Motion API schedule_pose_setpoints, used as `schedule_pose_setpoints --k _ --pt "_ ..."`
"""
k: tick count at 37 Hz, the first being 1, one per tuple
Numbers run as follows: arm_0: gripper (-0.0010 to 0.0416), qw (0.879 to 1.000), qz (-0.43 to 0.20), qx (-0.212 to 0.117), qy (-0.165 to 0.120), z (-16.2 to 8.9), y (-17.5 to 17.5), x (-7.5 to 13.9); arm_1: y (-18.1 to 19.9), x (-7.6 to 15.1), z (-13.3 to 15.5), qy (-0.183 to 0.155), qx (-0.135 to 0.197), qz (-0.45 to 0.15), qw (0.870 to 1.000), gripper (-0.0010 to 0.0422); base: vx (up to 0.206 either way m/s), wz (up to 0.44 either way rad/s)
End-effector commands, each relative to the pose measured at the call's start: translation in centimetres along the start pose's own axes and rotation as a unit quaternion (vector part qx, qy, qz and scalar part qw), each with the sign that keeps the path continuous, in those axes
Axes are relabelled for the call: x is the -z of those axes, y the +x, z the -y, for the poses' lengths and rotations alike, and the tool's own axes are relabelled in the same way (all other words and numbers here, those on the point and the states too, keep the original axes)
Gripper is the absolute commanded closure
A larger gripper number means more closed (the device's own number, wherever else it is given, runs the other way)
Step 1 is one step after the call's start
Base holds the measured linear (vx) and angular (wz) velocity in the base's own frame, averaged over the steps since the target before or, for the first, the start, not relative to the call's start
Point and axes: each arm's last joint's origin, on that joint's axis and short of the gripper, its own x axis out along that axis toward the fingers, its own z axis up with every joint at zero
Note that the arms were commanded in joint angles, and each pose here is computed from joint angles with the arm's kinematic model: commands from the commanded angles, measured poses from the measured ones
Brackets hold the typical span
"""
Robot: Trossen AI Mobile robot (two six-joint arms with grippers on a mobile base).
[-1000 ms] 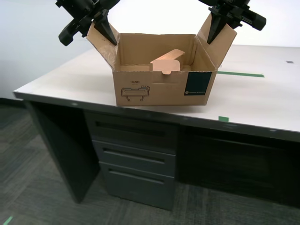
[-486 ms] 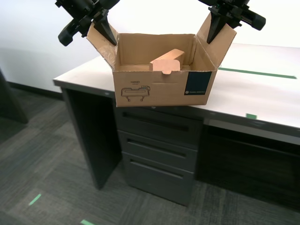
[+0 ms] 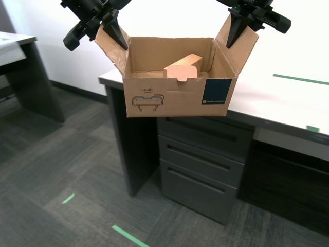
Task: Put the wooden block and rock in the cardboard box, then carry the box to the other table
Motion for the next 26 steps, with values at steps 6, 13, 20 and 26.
schedule_pose_setpoints --k 6,13,20,26 --pt "0.0406 1.000 0.002 -0.006 -0.002 -0.16 -0.03 -0.03 -0.05 -0.06 0.15 -0.019 0.007 0.002 1.000 0.0413 -0.055 0.246" --pt "0.0406 1.000 0.001 -0.006 0.008 -0.19 -0.02 -0.03 -0.05 -0.07 0.18 -0.007 0.012 0.001 1.000 0.0413 -0.056 0.243" --pt "0.0406 1.000 0.002 -0.007 0.009 -0.23 0.00 -0.05 -0.01 -0.09 0.16 -0.005 0.009 0.002 1.000 0.0413 -0.057 0.250" --pt "0.0406 1.000 0.003 -0.007 0.008 -0.23 0.00 -0.05 0.03 -0.05 0.26 -0.026 0.010 0.001 1.000 0.0413 -0.057 0.260"
